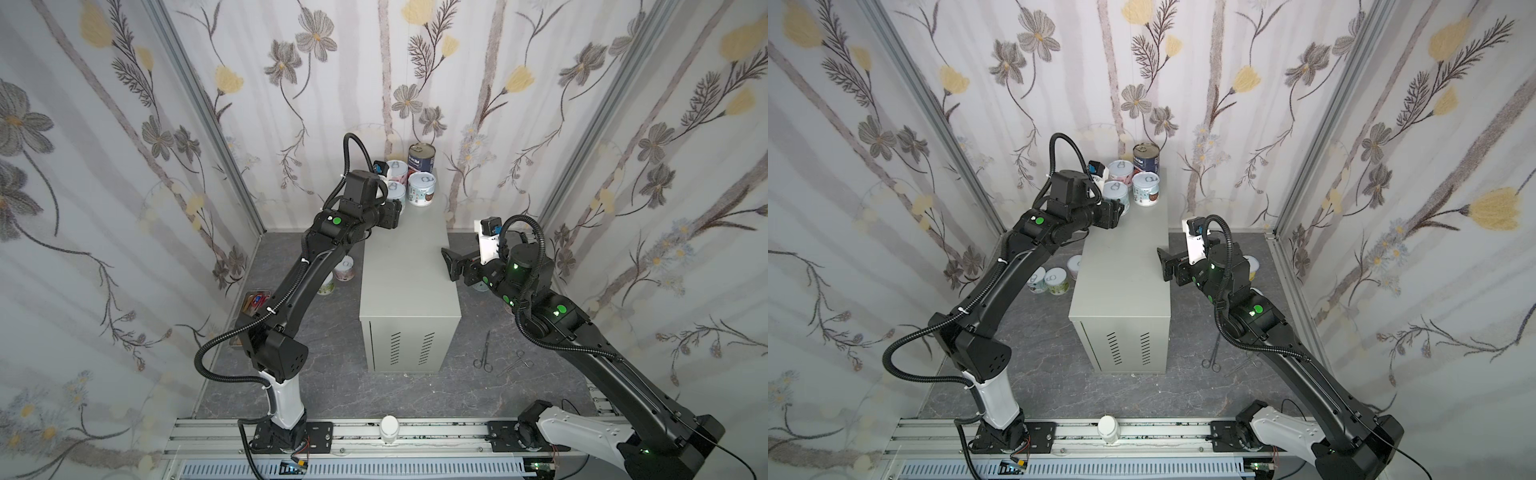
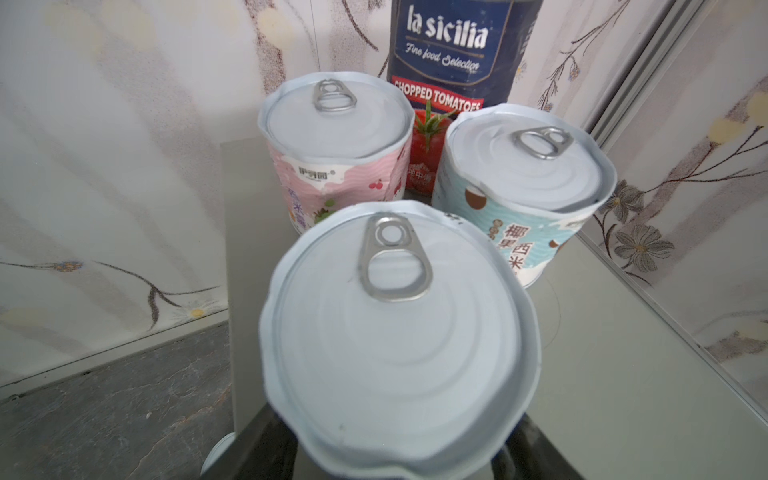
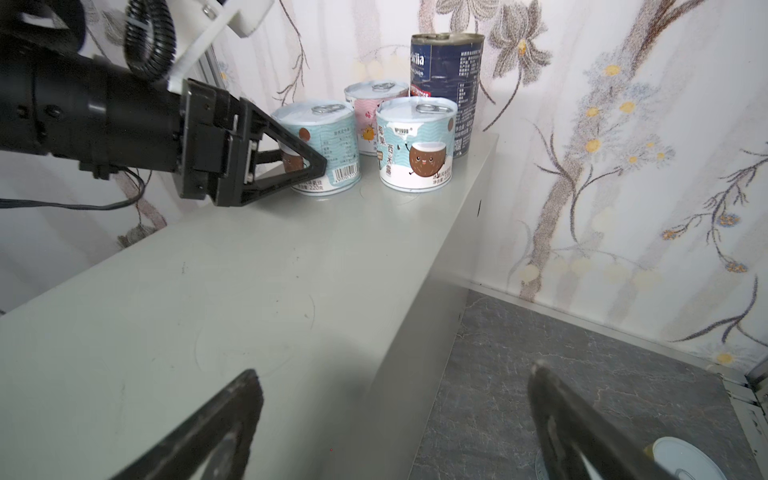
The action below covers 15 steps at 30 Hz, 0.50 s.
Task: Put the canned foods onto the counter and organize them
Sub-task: 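Lower the teal can onto the cabinet top beside the other teal can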
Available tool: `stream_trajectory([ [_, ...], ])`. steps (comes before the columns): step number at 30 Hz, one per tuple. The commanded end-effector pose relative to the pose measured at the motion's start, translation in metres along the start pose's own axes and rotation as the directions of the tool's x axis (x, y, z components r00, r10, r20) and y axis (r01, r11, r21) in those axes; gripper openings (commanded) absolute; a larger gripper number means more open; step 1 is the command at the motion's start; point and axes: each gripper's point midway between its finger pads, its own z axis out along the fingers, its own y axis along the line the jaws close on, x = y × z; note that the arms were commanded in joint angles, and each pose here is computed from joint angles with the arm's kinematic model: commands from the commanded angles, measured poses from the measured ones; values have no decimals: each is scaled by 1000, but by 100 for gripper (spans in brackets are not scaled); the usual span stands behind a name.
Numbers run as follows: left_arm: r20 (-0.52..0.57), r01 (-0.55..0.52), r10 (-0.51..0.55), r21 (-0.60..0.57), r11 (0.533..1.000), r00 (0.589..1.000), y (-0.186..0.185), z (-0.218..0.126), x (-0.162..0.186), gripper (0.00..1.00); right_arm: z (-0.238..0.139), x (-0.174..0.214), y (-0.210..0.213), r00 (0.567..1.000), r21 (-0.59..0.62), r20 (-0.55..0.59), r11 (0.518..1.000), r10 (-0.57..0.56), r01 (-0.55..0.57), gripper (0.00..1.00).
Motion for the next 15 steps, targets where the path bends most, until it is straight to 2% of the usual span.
stream_trajectory([
  [1,-15,-2,2,-7,1000,1000,2,7,1,66,-3,-25,3,997,-15,78,1000,-13,15,100],
  [15,-40,6,-7,-35,999,999,13,27,10,65,-7,-30,6,995,-31,95,999,-17,20,100],
])
